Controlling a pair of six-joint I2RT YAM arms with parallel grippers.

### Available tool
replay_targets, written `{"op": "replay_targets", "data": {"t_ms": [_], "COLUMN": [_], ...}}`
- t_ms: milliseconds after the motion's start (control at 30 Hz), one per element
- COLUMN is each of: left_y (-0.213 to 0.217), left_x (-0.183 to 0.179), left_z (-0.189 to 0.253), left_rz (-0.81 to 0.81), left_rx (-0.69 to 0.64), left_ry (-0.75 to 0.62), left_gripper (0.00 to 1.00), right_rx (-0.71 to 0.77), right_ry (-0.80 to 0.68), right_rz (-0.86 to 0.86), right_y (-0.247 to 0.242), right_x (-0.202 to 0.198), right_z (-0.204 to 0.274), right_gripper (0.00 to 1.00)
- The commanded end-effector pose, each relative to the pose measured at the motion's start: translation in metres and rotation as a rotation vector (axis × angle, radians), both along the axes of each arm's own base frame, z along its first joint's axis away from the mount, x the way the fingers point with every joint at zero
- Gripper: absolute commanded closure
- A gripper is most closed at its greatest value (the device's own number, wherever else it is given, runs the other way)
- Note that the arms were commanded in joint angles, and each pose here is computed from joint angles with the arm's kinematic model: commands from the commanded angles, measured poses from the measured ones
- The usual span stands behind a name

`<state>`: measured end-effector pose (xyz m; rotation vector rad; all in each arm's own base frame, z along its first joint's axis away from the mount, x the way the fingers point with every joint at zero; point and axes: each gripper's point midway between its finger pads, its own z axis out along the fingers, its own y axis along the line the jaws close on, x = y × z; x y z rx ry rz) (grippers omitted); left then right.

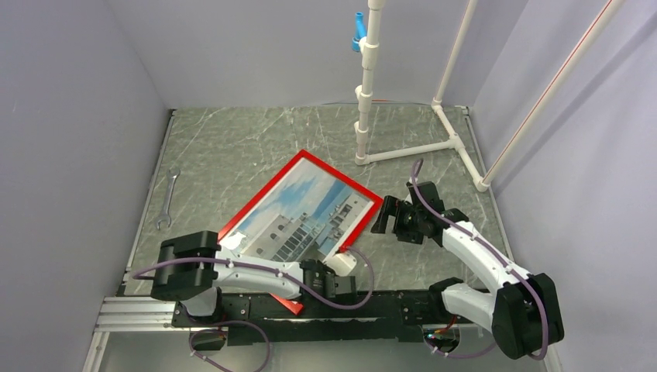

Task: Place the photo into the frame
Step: Adjust the photo frame at the center of the board.

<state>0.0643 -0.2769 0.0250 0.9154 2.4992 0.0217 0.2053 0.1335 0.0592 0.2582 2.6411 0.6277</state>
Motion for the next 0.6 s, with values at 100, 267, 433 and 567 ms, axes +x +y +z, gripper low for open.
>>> {"op": "replay_targets", "data": {"t_ms": [100, 267, 433, 567], "left_y": [-0.021, -0.021, -0.019, -0.019], "left_x": [-0.049, -0.061, -0.064, -0.068], "left_z": [-0.006, 0.006, 0.023, 0.036], "left_rz": [-0.154, -0.195, -0.209, -0.210], "left_rx": [0.002, -0.050, -0.098, -0.179], "left_ry": [0.109, 0.120, 0.111, 0.134], "left_gripper": [1.00, 1.00, 0.96, 0.38], "right_rx": [-0.141, -0.179, -0.222, -0.225], "right_ry": [-0.100, -0.117, -0.139, -0.153], "right_rz": [-0.013, -0.010, -0.008, -0.003], "right_y": [-0.020, -0.023, -0.027, -0.027], "right_x": [0.036, 0.053, 0.070, 0.085], "right_z": [0.018, 0.021, 0.021, 0.021], "right_gripper": [0.00, 0.00, 0.00, 0.01]}}
